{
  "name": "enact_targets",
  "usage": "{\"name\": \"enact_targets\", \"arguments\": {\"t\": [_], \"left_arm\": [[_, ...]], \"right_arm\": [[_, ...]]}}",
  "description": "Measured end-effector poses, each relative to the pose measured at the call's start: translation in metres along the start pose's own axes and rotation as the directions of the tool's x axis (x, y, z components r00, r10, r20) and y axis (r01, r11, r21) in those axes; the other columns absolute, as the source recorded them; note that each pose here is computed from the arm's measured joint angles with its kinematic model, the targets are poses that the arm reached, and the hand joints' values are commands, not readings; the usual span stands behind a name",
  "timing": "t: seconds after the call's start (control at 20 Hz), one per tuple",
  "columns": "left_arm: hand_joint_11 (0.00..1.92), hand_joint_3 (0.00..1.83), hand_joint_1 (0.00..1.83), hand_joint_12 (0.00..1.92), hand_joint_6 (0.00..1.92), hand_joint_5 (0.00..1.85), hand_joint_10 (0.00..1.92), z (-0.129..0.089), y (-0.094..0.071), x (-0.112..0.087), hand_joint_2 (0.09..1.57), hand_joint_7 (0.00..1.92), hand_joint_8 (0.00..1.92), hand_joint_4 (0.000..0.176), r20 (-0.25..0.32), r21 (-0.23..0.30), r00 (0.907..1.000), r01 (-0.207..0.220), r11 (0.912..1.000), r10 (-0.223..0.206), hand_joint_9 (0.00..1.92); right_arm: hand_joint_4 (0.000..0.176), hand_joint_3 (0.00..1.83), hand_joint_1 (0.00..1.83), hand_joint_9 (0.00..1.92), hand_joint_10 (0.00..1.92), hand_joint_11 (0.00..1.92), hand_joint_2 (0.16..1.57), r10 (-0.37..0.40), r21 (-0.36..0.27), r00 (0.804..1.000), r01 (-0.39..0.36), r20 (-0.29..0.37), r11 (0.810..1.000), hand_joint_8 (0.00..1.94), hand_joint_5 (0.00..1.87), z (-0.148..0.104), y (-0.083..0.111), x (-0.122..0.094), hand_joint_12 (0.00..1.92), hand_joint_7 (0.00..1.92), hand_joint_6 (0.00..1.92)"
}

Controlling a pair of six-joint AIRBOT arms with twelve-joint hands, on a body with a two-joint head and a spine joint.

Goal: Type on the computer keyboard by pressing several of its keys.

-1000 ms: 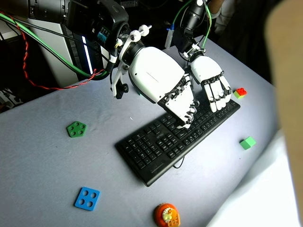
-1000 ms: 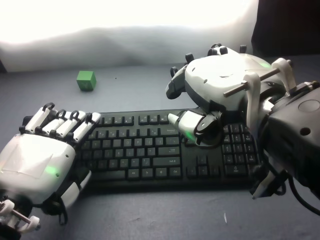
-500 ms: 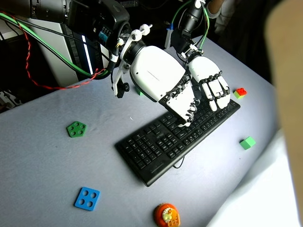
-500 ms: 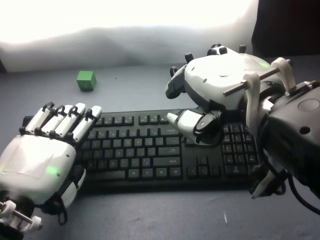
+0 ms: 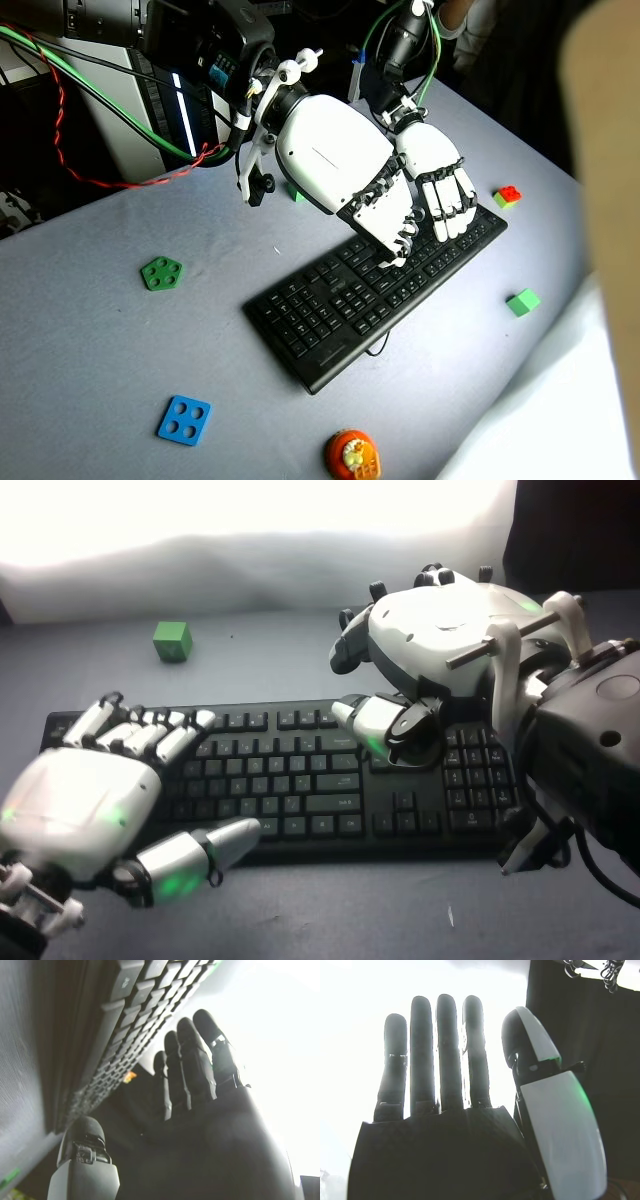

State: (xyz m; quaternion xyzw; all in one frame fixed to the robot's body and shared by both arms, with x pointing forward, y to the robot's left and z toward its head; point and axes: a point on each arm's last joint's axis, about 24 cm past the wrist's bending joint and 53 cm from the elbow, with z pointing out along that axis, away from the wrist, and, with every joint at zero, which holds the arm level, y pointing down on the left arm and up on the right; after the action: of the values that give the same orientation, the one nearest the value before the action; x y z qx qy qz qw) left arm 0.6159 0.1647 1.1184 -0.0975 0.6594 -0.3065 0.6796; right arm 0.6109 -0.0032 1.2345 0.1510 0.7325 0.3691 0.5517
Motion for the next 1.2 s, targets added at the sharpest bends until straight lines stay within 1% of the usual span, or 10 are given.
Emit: {"name": "enact_targets", "arguments": {"t": [0.25, 0.5, 0.55, 0.6, 0.7, 0.75, 0.8, 0.85, 1.05, 1.2], "left_arm": [[0.0, 0.01, 0.0, 1.03, 0.03, 0.38, 0.03, 0.009, -0.013, -0.023, 1.19, 0.51, 0.02, 0.019, -0.053, -0.005, 0.9984, 0.019, 0.9998, -0.019, 0.48], [0.01, 0.01, 0.04, 1.51, 0.07, 0.63, 0.12, 0.008, -0.014, -0.055, 1.26, 0.78, 0.06, 0.004, -0.111, -0.062, 0.9935, 0.022, 0.9978, -0.029, 0.71], [0.03, 0.0, 0.05, 1.59, 0.09, 0.66, 0.5, 0.008, -0.015, -0.059, 1.27, 0.82, 0.14, 0.0, -0.111, -0.064, 0.9934, 0.023, 0.9977, -0.03, 0.62], [0.06, 0.0, 0.03, 1.72, 0.26, 0.68, 0.99, 0.008, -0.018, -0.064, 1.28, 0.73, 0.65, 0.0, -0.117, -0.06, 0.9926, 0.025, 0.9979, -0.032, 0.52], [0.18, 0.0, 0.0, 1.9, 1.13, 0.49, 1.62, 0.01, -0.026, -0.07, 1.3, 0.55, 1.45, 0.0, -0.124, -0.047, 0.9914, 0.037, 0.9982, -0.043, 0.45], [0.33, 0.0, 0.01, 1.92, 1.41, 0.53, 1.78, 0.011, -0.031, -0.071, 1.3, 0.57, 1.64, 0.0, -0.13, -0.038, 0.9903, 0.046, 0.9982, -0.05, 0.51], [0.39, 0.0, 0.03, 1.92, 1.55, 0.57, 1.82, 0.012, -0.036, -0.07, 1.3, 0.61, 1.7, 0.0, -0.139, -0.03, 0.9885, 0.058, 0.9979, -0.061, 0.55], [0.47, 0.0, 0.04, 1.92, 1.52, 0.61, 1.89, 0.012, -0.04, -0.069, 1.3, 0.68, 1.74, 0.0, -0.144, -0.022, 0.9874, 0.062, 0.9979, -0.064, 0.62], [1.05, 0.02, 0.1, 1.92, 1.78, 0.95, 1.92, 0.016, -0.052, -0.072, 1.39, 1.16, 1.78, 0.0, -0.148, 0.001, 0.9862, 0.075, 0.9972, -0.074, 1.15], [1.2, 0.02, 0.12, 1.92, 1.84, 0.97, 1.92, 0.016, -0.055, -0.07, 1.43, 1.21, 1.83, 0.0, -0.157, 0.004, 0.9845, 0.08, 0.9968, -0.079, 1.22]], "right_arm": [[0.0, 0.0, 0.7, 0.6, 0.17, 0.0, 1.32, 0.0, 0.0, 1.0, 0.0, 0.0, 1.0, 0.02, 0.68, 0.0, 0.0, 0.0, 1.53, 0.68, 0.1], [0.0, 0.0, 0.81, 0.62, 0.97, 0.16, 1.28, 0.0, 0.001, 1.0, 0.0, 0.001, 1.0, 0.1, 0.89, 0.0, 0.0, 0.0, 1.7, 1.0, 0.21], [0.0, 0.01, 0.98, 0.66, 1.03, 0.21, 1.24, 0.0, 0.001, 1.0, 0.0, 0.001, 1.0, 0.14, 0.78, 0.0, 0.0, 0.0, 1.73, 1.05, 1.1], [0.0, 0.01, 0.98, 0.67, 1.17, 0.26, 1.26, 0.0, 0.0, 1.0, 0.0, -0.001, 1.0, 0.42, 0.72, 0.0, 0.0, 0.0, 1.8, 0.99, 1.35], [0.0, 0.0, 0.97, 0.63, 1.47, 0.4, 1.26, 0.0, 0.001, 1.0, 0.0, 0.0, 1.0, 1.06, 0.72, 0.0, 0.0, 0.0, 1.91, 0.83, 1.4], [0.028, 0.0, 0.93, 0.64, 1.6, 0.45, 1.27, 0.0, 0.0, 1.0, 0.0, 0.001, 1.0, 1.28, 0.71, 0.0, 0.0, 0.0, 1.92, 0.81, 1.44], [0.06, 0.0, 0.91, 0.71, 1.63, 0.5, 1.28, 0.004, -0.001, 1.0, -0.004, 0.003, 1.0, 1.32, 0.7, 0.0, 0.001, -0.002, 1.92, 0.84, 1.46], [0.0, 0.01, 0.66, 0.8, 1.67, 0.55, 1.29, 0.001, -0.005, 1.0, -0.001, 0.007, 1.0, 1.31, 0.73, 0.0, 0.002, -0.003, 1.92, 0.91, 1.32], [0.0, 0.02, 0.32, 1.34, 1.92, 1.31, 1.35, 0.002, -0.005, 1.0, -0.002, 0.005, 1.0, 1.86, 1.08, 0.0, 0.003, -0.002, 1.92, 1.3, 1.79], [0.0, 0.0, 0.32, 1.4, 1.92, 1.37, 1.36, -0.008, -0.004, 1.0, 0.009, 0.006, 1.0, 1.94, 1.16, 0.0, 0.002, -0.003, 1.92, 1.33, 1.89]]}}
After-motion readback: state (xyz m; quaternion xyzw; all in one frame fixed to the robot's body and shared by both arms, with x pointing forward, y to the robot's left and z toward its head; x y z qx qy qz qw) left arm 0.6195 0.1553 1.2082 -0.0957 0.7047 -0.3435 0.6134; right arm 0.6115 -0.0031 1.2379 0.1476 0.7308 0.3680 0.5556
